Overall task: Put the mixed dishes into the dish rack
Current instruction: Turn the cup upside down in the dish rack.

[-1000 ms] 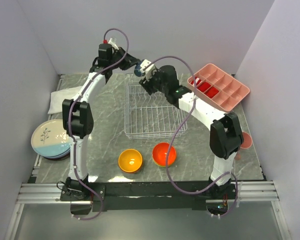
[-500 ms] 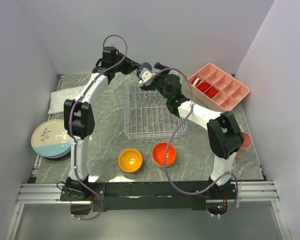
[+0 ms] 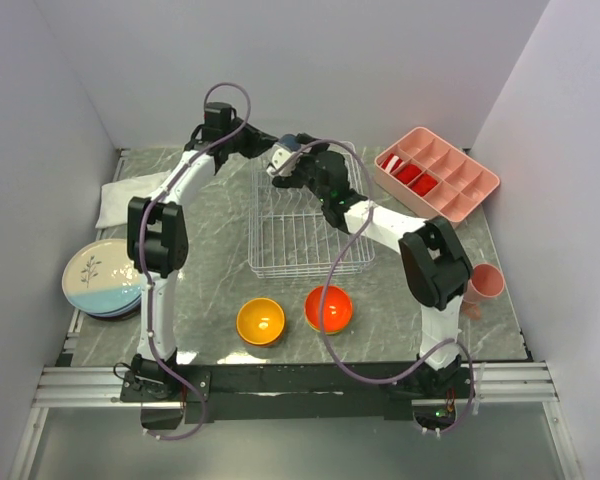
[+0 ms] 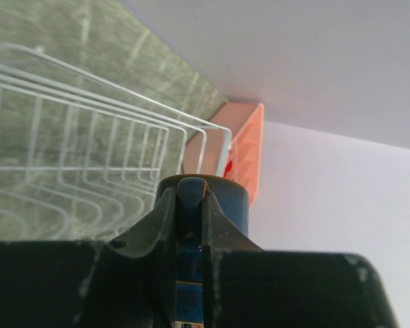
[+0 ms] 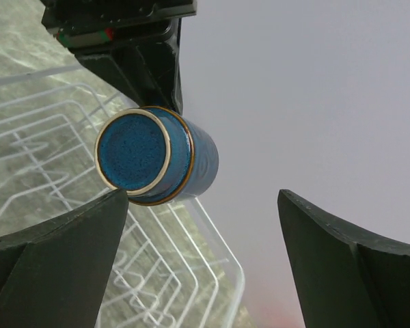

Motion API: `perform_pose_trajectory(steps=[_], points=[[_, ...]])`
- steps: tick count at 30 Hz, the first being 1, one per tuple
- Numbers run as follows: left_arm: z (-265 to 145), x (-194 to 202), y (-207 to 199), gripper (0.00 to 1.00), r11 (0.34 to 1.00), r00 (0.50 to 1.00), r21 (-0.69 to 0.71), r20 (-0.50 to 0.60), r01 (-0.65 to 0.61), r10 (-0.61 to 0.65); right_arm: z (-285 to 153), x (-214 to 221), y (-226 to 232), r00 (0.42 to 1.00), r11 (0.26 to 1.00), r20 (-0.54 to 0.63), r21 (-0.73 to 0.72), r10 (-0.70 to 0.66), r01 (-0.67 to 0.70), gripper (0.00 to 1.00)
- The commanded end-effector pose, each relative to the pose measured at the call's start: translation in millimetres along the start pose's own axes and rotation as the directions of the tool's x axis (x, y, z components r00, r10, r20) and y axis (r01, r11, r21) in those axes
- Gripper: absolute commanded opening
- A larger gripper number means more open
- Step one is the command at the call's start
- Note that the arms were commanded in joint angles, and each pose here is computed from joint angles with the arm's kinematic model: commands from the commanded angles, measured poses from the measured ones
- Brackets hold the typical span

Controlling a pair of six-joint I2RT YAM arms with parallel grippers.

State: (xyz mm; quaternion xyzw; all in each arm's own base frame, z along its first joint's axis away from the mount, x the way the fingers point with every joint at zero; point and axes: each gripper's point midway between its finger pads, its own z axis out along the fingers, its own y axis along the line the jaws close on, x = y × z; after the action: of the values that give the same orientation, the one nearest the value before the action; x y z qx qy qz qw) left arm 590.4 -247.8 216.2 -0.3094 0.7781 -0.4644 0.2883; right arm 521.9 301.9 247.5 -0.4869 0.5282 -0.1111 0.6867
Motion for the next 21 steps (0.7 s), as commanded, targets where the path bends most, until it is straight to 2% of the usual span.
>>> perform_pose_trajectory(steps=[1,9,14,15,21], points=[[-38,7,-58,0.01,0.991,0.999,0.136,-0.033,-0.013,0.018,19,-13,-7,0.999,1.000,0.050,0.027,-0.011,0.010,0.95],[-43,6,-68,0.01,0.985,0.999,0.172,-0.029,-0.025,0.030,29,-13,16,0.997,0.997,0.079,-0.069,-0.022,0.027,0.89],[-41,-2,-65,0.01,0.986,1.000,0.167,-0.008,-0.014,0.015,21,-9,37,0.997,0.984,0.078,-0.178,-0.005,0.018,0.90],[-41,-2,-65,0.01,0.986,1.000,0.164,-0.008,-0.008,0.009,19,-14,40,0.994,0.979,0.106,-0.202,0.014,0.008,0.91],[-42,0,-58,0.01,0.993,1.000,0.117,-0.012,0.027,-0.026,15,-7,37,0.994,0.987,0.101,-0.160,0.040,-0.024,0.93]])
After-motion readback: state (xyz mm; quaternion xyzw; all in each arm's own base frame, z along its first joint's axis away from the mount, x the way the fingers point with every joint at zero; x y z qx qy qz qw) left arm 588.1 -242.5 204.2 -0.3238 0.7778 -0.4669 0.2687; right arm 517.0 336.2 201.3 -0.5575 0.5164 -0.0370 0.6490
